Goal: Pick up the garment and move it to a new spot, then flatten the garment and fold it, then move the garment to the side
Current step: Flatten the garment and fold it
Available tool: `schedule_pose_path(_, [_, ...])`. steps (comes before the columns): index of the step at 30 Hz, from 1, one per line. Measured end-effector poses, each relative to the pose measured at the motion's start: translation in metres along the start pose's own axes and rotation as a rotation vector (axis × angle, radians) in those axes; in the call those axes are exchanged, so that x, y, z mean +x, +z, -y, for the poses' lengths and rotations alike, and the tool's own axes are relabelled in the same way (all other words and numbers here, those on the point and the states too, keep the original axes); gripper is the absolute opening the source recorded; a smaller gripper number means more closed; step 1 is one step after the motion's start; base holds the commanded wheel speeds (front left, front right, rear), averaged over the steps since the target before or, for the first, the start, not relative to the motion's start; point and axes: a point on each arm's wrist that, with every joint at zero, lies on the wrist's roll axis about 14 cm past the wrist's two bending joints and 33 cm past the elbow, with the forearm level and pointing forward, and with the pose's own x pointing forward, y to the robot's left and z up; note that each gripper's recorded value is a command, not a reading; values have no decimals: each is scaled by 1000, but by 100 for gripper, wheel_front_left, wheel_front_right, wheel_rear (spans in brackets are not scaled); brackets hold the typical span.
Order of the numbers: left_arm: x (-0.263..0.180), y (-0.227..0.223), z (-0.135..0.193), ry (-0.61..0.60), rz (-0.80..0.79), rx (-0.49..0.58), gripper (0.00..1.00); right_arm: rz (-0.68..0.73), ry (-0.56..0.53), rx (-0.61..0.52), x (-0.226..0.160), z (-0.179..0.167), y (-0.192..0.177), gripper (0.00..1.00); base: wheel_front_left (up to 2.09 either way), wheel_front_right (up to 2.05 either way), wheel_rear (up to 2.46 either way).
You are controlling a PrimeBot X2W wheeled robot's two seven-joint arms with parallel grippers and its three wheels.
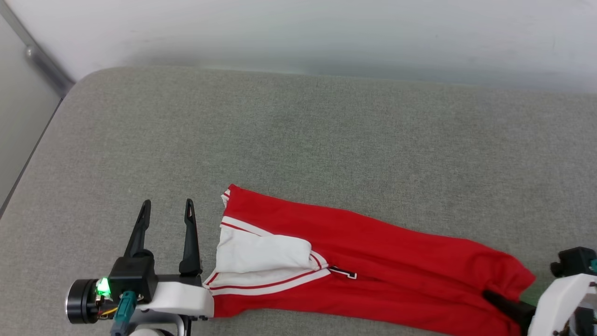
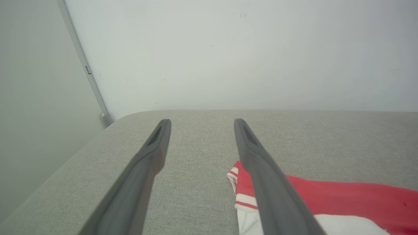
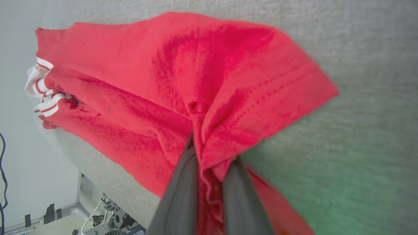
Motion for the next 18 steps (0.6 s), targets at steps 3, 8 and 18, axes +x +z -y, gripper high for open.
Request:
schedule_pose_path(3, [-4,0,0,0,-1,2,100,22,-27,-8,-9,10,8,0,0,0,0])
schedule_pose_path(8, [-9,0,-1,1,4,11,100,84,-124,-24,-36,45,33,0,0,0,0])
schedule_pose_path(18, [-12,2,-2,-1,10,2,100,53,-143,-89,-68,49,48,0,0,0,0])
